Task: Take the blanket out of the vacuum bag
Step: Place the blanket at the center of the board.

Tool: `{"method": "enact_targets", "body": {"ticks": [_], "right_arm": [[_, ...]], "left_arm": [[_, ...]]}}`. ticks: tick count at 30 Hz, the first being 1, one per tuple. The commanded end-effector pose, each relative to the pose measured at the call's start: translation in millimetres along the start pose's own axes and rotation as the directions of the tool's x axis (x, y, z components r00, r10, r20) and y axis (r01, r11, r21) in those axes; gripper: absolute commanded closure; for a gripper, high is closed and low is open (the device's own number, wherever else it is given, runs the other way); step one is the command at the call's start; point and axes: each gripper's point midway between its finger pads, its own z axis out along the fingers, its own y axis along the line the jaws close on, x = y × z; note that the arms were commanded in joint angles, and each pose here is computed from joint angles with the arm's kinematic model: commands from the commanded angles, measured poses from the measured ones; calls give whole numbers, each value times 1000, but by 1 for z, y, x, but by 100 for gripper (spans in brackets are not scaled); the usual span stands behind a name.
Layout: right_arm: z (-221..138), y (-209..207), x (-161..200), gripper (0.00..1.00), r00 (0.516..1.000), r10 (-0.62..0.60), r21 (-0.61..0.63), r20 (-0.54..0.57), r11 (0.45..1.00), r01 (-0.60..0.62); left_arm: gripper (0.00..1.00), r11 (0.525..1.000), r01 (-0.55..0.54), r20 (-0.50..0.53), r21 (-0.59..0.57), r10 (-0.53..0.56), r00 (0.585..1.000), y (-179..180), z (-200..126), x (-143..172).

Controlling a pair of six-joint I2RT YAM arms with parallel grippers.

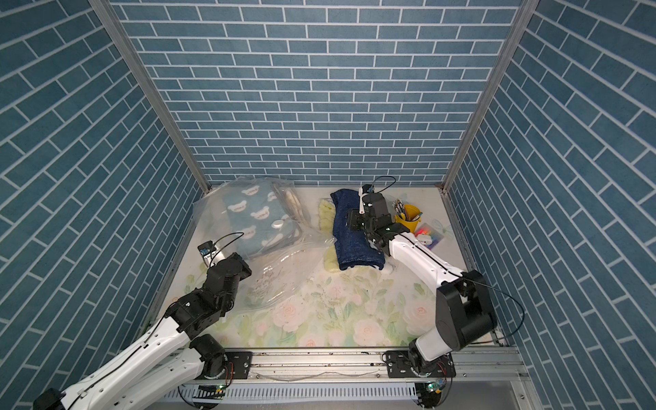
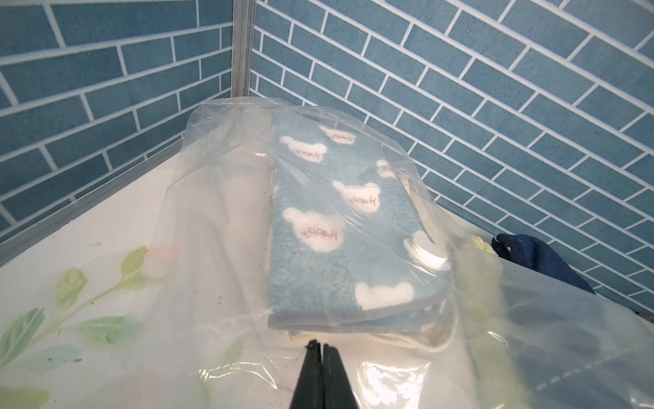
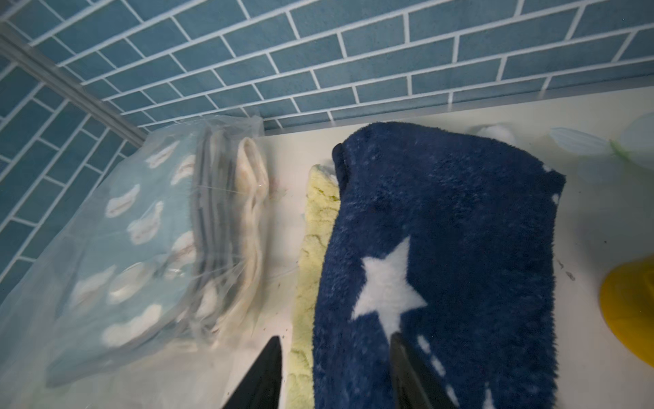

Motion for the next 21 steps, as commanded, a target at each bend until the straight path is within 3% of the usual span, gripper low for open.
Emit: {"method": "enact_targets", "body": {"ticks": [1, 7, 10, 16, 21], "right_arm": [[45, 2, -17, 46, 993, -117, 33, -27, 992, 118], [113, -14, -21, 34, 968, -215, 162, -129, 959, 234], [129, -18, -18, 30, 953, -262, 214, -151, 933, 290], [170, -28, 8, 24, 922, -305, 239, -237, 902, 359], [187, -38, 18, 24, 912, -312, 267, -265, 885, 381]], "left_arm": [[100, 1000, -8, 13, -19, 8, 1000, 3, -2, -7], [100, 1000, -8, -2, -22, 8, 1000, 5, -2, -3], [98, 1000, -21, -30, 22, 21, 999, -4, -3, -2], [42, 993, -118, -58, 14, 118, 991, -17, -19, -10], [29, 973, -232, -90, 12, 232, 969, -33, -26, 0]]}}
